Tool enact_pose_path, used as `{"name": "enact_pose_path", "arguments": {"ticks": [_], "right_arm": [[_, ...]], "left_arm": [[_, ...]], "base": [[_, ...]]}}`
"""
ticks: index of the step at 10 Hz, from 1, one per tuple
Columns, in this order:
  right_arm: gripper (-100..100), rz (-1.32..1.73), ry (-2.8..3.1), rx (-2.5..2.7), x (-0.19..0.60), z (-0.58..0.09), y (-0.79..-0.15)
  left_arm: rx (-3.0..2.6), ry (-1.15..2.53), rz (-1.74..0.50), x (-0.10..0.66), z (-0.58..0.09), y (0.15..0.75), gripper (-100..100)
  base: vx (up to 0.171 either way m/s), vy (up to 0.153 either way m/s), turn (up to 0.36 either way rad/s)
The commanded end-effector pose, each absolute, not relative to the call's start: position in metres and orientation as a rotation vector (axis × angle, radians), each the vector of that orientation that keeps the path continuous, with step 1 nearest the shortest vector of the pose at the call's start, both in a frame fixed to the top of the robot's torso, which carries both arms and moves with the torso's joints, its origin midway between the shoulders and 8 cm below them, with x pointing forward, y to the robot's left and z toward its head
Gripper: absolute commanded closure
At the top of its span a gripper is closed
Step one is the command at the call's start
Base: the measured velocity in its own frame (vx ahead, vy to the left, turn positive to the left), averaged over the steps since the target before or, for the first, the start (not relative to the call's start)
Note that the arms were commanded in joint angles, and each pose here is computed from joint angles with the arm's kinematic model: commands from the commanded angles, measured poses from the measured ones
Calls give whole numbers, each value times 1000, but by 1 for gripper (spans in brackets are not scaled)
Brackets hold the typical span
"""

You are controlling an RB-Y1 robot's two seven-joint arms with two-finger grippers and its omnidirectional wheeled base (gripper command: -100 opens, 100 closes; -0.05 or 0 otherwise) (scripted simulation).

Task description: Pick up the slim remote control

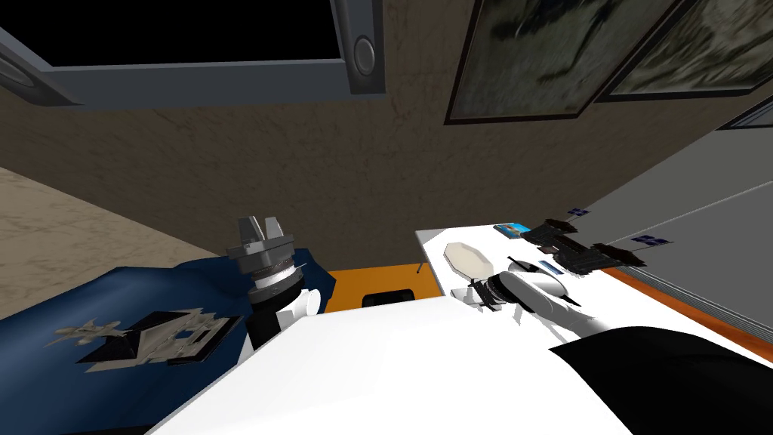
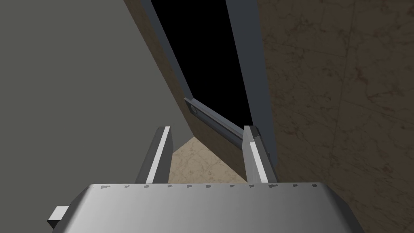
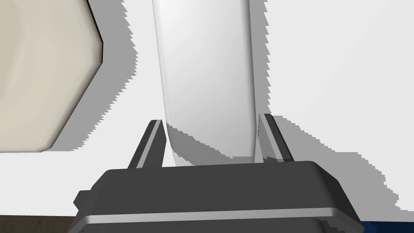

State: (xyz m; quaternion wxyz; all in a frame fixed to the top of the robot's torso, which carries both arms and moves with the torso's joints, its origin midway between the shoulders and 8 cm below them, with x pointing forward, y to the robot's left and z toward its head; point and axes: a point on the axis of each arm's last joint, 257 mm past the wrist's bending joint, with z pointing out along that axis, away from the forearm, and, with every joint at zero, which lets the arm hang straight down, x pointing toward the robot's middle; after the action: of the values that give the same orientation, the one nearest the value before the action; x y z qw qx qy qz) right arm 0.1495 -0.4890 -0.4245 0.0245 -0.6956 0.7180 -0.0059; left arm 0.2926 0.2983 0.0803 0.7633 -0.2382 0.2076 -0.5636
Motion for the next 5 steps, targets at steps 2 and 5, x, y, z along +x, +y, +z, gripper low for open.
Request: {"name": "enact_pose_path", "arguments": {"ticks": [2, 5], "right_arm": [[100, -17, 2216, -2161, 155, -413, -489], [0, -19, 2214, -2163, 157, -410, -489]], "left_arm": [[-518, 451, -1225, 293, 80, 298, 0], [-518, 451, -1225, 293, 80, 298, 0]], "base": [[-1, 5, -35], [-1, 8, -25]]}}
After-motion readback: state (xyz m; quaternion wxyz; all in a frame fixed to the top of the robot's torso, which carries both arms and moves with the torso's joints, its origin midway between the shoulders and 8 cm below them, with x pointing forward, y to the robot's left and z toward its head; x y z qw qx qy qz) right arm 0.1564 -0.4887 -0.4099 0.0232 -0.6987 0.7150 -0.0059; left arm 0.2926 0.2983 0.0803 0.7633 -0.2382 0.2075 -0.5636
